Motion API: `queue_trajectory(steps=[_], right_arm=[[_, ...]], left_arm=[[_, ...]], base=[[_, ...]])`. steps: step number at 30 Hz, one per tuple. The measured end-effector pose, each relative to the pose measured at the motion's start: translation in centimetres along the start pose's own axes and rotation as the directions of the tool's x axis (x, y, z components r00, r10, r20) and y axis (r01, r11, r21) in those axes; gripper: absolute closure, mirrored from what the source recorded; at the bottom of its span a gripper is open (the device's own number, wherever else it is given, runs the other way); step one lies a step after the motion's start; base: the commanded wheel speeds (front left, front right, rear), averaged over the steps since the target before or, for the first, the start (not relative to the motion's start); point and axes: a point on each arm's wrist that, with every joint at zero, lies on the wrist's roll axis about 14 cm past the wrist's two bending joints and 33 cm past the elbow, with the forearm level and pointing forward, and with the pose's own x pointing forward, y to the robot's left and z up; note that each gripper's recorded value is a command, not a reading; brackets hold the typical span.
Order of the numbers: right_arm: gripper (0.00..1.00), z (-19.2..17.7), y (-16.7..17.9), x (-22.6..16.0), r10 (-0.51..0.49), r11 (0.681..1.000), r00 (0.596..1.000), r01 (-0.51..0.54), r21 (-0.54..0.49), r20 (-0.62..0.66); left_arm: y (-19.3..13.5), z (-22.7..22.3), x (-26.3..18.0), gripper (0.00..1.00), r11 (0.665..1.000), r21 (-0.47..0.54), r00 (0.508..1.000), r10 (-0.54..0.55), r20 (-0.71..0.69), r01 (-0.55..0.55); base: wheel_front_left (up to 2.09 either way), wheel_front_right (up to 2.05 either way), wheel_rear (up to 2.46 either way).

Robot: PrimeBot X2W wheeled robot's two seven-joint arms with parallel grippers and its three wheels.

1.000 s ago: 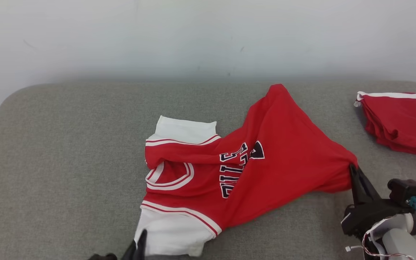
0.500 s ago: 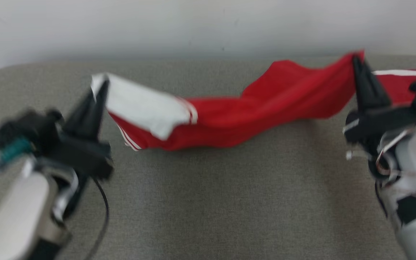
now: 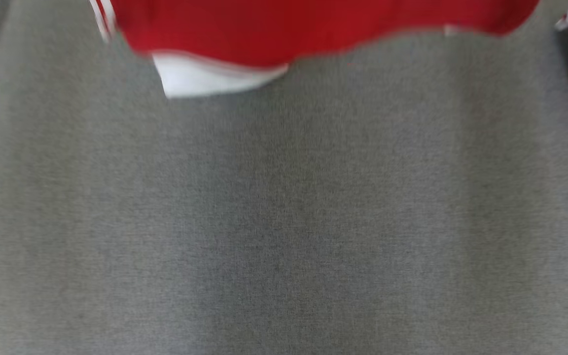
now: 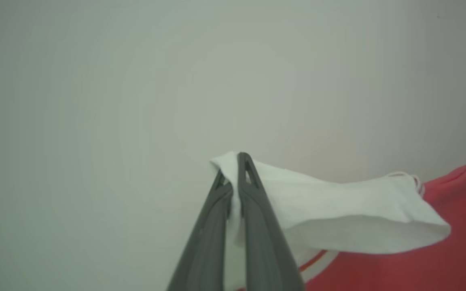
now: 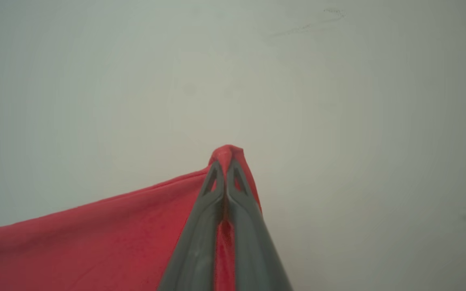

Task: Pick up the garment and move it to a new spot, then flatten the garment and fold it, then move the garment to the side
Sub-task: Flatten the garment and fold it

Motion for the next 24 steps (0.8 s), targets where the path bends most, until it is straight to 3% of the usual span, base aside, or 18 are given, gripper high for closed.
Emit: queue_trajectory(steps=[12, 24], right_arm=[[1.00, -2.1, -0.5, 6.0, -0.016, 0.999, 1.000, 0.016, -0.047, 0.003], [1.00, -3.4, -0.5, 7.1, -0.022, 0.996, 1.000, 0.021, -0.083, -0.007]], left_arm=[[1.6, 0.3, 6.7, 1.00, 0.997, 0.071, 0.995, 0.012, 0.098, -0.019], [0.0, 0.0, 8.5, 1.00, 0.995, 0.102, 0.995, -0.026, 0.097, 0.016]], base=[[0.00, 0.00, 0.00], [0.00, 0.00, 0.00]])
